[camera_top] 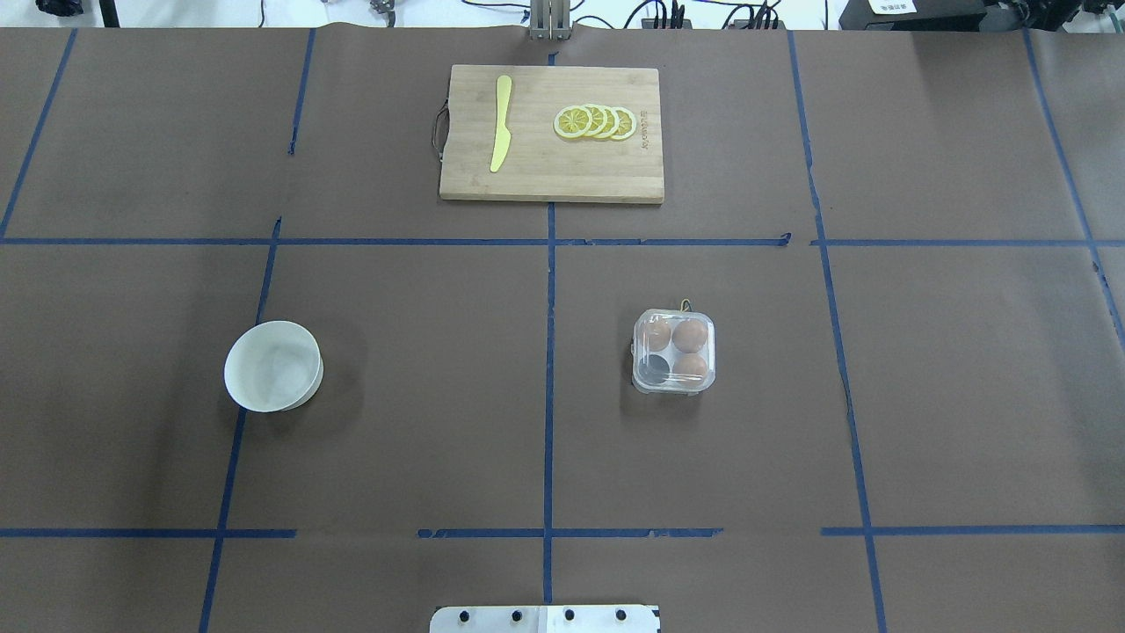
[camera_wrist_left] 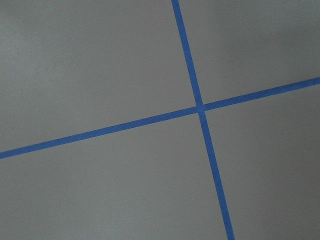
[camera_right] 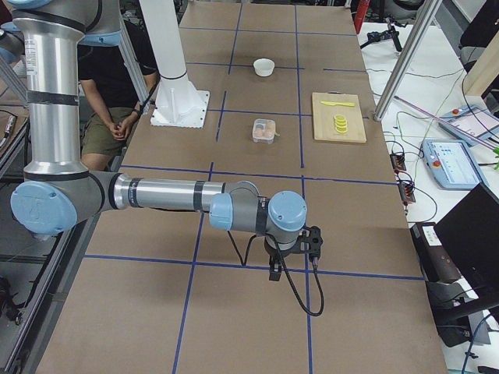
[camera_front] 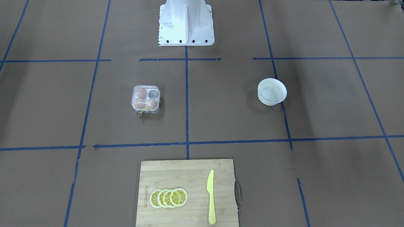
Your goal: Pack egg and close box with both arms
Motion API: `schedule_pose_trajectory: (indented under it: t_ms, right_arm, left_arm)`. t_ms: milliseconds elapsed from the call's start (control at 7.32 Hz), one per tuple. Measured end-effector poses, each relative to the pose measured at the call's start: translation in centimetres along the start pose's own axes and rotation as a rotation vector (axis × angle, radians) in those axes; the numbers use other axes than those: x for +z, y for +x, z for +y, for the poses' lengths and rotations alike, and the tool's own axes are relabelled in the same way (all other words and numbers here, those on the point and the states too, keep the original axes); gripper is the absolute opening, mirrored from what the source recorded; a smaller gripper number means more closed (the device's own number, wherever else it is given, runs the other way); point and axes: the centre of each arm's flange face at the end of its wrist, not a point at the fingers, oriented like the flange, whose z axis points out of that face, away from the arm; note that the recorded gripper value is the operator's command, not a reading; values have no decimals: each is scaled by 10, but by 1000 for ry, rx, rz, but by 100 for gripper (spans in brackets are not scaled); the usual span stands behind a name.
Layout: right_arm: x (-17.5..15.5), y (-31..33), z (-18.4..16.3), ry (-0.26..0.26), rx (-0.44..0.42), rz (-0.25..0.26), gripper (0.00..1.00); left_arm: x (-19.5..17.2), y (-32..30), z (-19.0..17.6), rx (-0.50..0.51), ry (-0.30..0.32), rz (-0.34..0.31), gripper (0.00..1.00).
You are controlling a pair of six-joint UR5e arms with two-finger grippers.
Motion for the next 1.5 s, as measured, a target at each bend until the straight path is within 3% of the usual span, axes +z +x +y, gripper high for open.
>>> schedule_pose_trajectory:
  t_ms: [683,1504]
  right_arm:
    - [-2,-2,-3,4,32,-1,100]
    - [-1,-1,-3,2,33,1,100]
  left_arm:
    - [2,-1,1,-83,-3,3,100]
    - [0,0,0,-85,1,3,100]
